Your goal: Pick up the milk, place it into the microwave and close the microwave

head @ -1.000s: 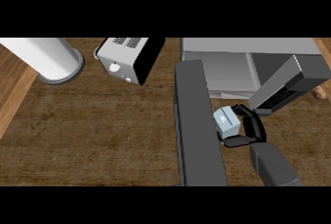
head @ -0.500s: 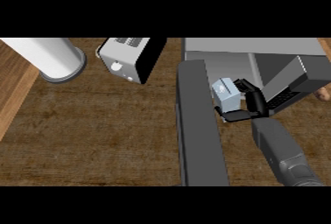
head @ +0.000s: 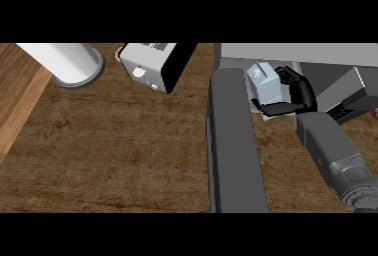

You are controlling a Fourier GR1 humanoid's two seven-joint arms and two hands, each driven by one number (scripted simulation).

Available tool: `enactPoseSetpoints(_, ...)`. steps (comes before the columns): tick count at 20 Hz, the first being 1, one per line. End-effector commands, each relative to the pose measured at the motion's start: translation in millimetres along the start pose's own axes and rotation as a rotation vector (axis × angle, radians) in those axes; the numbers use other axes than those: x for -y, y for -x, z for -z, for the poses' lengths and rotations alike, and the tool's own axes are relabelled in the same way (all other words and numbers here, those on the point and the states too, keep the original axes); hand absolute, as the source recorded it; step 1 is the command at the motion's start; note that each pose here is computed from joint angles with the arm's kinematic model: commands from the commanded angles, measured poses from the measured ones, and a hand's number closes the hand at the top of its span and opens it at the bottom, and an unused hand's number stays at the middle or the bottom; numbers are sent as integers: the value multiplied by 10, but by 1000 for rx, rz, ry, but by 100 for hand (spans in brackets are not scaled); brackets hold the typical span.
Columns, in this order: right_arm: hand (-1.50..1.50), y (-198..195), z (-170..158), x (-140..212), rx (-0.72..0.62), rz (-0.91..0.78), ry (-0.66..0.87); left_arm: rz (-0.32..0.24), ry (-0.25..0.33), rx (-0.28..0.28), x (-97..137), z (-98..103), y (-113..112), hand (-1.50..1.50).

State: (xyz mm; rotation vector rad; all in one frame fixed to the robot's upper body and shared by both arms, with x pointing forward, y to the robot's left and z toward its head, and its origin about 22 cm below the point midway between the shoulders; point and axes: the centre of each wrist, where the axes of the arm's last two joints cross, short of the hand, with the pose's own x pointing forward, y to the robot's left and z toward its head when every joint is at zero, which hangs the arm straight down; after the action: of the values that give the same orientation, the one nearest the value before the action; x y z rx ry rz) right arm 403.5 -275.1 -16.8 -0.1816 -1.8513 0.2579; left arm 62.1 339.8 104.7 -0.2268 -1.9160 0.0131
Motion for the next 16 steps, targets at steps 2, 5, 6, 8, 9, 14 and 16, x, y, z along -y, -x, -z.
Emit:
enactPoseSetpoints(2, 150, -189, 220, 44, 23, -147, 40, -13, 37, 35, -31, 137, -16, -150)
enactPoseSetpoints(5, 150, -272, 289, 267, 8, -230, 92, -15, 37, 40, 6, 128, -26, -150)
enactPoseSetpoints(6, 150, -248, 269, 225, 17, -224, 116, -1, 46, 53, -5, 179, -90, -150)
enactPoseSetpoints(8, 150, -250, 276, 193, -3, -249, 140, -14, 49, 46, -49, 169, -2, -150)
enactPoseSetpoints(9, 150, -313, 331, 282, 4, -268, 158, -11, 47, 27, -83, 151, -10, -150)
enactPoseSetpoints(14, 150, -378, 385, 377, -16, -303, 191, 0, 78, 60, -26, 272, -25, -150)
enactPoseSetpoints(16, 150, -413, 418, 389, -7, -326, 208, -6, 79, 48, -51, 274, -7, -150)
